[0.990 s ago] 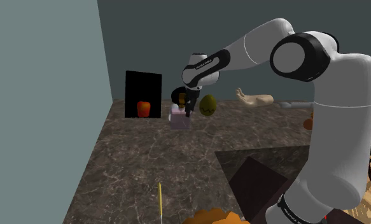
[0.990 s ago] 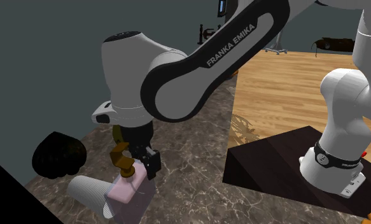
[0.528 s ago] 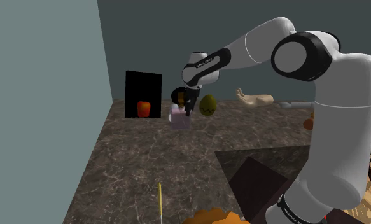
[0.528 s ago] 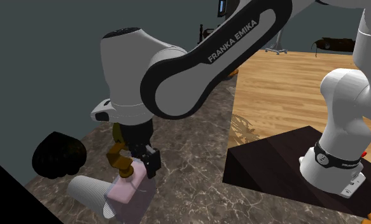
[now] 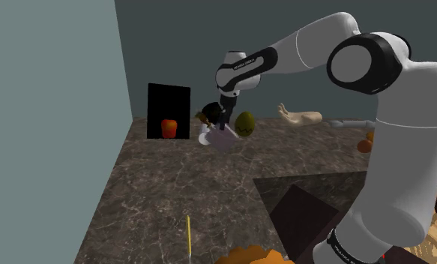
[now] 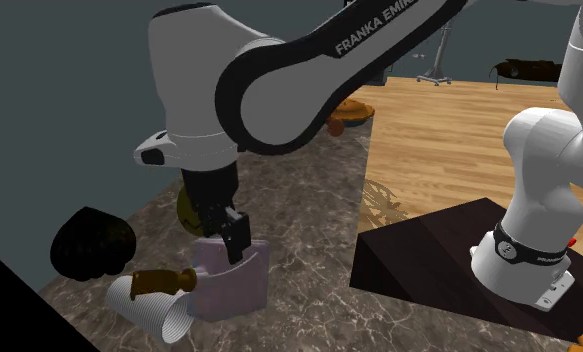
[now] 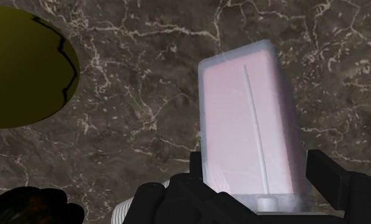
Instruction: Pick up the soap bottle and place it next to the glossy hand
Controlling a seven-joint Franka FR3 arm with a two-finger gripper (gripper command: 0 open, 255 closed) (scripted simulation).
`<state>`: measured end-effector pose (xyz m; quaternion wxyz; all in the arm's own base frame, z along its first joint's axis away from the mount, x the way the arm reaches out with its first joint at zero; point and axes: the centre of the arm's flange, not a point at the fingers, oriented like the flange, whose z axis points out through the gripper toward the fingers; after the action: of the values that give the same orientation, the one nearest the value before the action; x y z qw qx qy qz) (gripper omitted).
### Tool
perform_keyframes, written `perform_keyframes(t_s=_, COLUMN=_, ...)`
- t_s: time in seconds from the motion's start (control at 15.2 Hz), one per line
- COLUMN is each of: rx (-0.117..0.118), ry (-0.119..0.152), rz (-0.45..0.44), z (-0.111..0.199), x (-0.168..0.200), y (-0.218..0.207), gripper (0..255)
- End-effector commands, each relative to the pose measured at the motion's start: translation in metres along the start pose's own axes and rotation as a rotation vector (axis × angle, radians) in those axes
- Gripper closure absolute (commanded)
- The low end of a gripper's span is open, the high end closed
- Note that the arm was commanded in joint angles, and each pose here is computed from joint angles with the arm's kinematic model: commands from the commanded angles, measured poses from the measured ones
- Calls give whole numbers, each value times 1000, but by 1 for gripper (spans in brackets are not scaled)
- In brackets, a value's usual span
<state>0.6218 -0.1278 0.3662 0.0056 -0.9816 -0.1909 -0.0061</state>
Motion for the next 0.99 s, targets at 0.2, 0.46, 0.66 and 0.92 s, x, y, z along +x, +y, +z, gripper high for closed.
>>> perform_keyframes(t_s=0.2, rx=0, ry=0, rz=0, z=-27, x=0, y=0, gripper=255)
perform_keyframes(t_s=0.46, rx=0, ry=0, rz=0, z=-48, x=1, y=-1, gripper=255)
perform_keyframes(t_s=0.66, rx=0, ry=0, rz=0, z=-64, x=1, y=-1, gripper=255)
perform_keyframes(t_s=0.92, rx=0, ry=0, rz=0, z=-85, x=1, y=-1, gripper=255)
